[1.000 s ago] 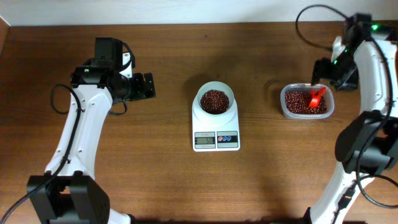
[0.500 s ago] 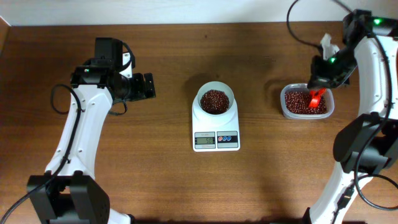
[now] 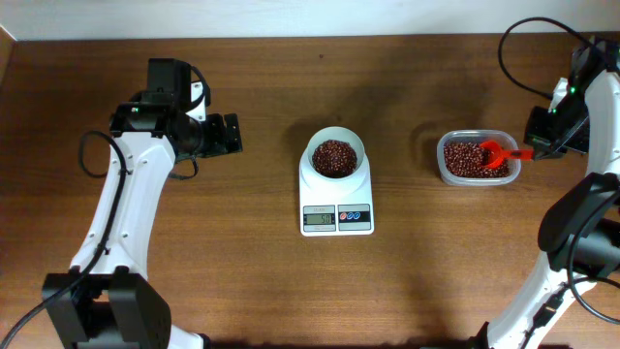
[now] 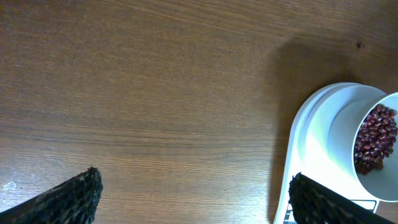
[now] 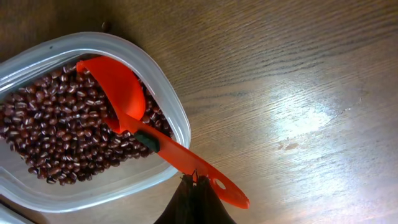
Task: Scoop item into bowl and weigh 50g on scale
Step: 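Lay the scoop in the tub and open the right gripper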
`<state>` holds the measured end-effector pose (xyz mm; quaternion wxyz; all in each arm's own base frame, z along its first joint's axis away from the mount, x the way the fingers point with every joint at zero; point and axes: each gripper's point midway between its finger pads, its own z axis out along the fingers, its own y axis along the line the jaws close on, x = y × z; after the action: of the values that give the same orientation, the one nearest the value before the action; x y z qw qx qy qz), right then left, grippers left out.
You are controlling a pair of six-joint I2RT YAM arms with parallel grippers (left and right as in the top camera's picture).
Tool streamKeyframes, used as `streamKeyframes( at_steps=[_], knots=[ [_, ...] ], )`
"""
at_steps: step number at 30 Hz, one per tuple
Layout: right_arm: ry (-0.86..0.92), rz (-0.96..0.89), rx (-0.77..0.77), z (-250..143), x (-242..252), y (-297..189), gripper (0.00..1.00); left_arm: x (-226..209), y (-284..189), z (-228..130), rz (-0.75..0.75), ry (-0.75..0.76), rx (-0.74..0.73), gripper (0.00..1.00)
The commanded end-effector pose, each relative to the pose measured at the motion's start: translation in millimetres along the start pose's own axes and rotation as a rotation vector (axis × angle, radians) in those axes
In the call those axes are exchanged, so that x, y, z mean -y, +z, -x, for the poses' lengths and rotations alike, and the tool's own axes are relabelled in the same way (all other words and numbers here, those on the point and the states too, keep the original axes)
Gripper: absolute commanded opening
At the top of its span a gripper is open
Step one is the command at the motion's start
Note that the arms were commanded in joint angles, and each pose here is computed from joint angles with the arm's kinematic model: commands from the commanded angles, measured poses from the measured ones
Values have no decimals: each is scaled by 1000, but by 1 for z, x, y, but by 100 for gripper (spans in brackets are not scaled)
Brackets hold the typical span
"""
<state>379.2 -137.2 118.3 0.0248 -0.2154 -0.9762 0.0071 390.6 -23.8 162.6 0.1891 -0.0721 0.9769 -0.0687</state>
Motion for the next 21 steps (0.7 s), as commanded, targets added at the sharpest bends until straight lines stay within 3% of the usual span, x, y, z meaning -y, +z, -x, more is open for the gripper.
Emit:
streamKeyframes(
  at_steps=[1,5,8,13,14,15,16,19,20,21],
  knots=[
    [77,-56,21,4,8,1,5,0,3,-2,2,-2,-11,99],
    [117,-29,91,20,3,-7,5,0,3,-2,2,-2,-11,99],
    [89,100,138,29,-27,-28,9,0,3,-2,2,-2,-11,99],
    [7,101,142,27,-40,-30,13,0,3,-2,2,-2,-11,99],
    [5,102,141,26,-41,-30,21,0,3,-2,2,-1,-11,99],
    [2,119,135,25,-45,-30,45,0,3,-2,2,-1,-12,99],
    [-1,151,130,24,-50,-31,63,0,3,-2,2,-1,-12,99],
    [-1,160,128,24,-52,-31,81,0,3,-2,2,-2,-11,99],
    [-1,160,128,24,-52,-31,98,0,3,-2,2,-2,-11,99],
    [-1,160,124,23,-52,-31,100,0,3,-2,2,-2,-11,99]
  ],
)
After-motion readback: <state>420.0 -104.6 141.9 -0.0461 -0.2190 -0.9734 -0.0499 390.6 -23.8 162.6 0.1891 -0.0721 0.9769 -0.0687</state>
